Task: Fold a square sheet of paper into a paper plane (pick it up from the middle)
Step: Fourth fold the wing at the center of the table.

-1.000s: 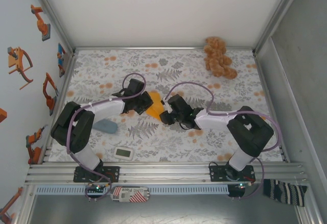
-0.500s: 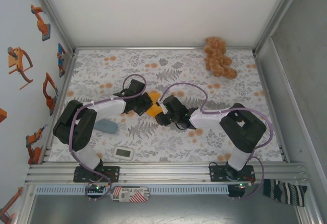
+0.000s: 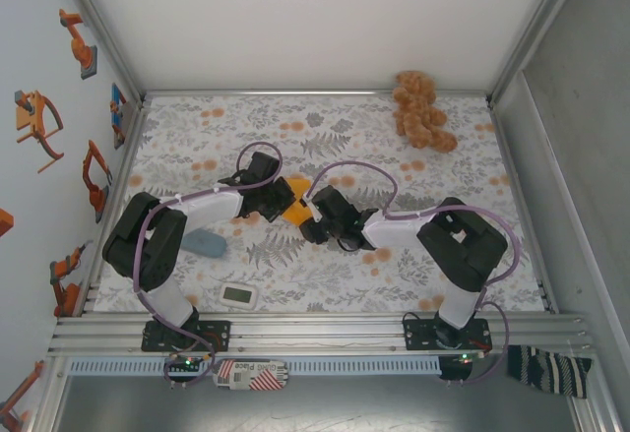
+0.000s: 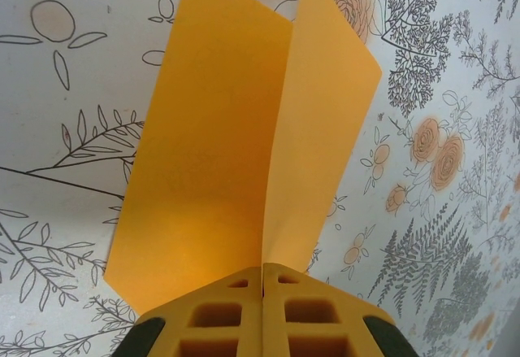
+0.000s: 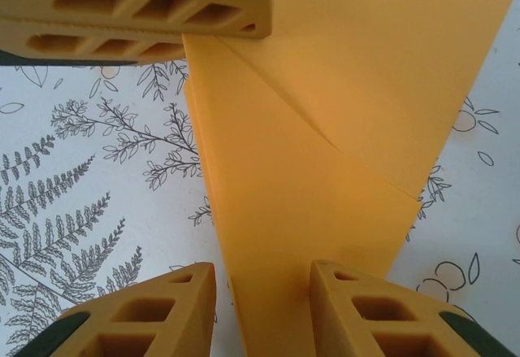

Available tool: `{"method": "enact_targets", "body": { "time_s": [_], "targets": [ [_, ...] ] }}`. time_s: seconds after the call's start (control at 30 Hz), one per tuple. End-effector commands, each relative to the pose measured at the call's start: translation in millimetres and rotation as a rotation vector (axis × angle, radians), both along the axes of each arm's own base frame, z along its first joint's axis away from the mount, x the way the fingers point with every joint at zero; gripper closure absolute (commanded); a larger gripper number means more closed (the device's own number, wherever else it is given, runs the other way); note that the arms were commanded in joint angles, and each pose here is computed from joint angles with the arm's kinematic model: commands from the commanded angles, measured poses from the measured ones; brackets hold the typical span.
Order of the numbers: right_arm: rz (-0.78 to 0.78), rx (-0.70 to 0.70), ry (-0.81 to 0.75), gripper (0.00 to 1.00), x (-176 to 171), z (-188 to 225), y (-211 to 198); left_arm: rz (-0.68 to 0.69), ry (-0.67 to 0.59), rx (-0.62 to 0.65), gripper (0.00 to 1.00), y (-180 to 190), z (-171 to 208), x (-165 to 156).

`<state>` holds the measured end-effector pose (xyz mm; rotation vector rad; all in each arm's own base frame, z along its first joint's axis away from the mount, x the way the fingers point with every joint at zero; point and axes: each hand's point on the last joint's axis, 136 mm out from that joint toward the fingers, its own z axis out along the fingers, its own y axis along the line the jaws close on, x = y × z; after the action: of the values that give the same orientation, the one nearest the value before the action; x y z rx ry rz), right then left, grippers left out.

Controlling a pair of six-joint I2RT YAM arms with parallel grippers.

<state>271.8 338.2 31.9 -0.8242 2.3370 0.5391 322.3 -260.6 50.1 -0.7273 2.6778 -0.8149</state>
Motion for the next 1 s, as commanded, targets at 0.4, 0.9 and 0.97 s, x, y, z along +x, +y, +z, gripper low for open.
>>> {"method": "enact_targets", "body": {
  "time_s": [0.4, 0.9, 0.97],
  "targets": [
    [-0.015, -0.062, -0.041, 0.76, 4, -7, -7, -0.007, 0.024, 0.002, 0.91, -3, 3, -2],
    [0.042, -0.033, -0.006, 0.99, -6, -7, 1, 0.05, -0.07, 0.028, 0.63, 33, 34, 12],
    [0.048, -0.019, 0.005, 0.99, -7, -7, 4, 0.081, -0.085, 0.028, 0.59, 47, 37, 11]
  ]
}}
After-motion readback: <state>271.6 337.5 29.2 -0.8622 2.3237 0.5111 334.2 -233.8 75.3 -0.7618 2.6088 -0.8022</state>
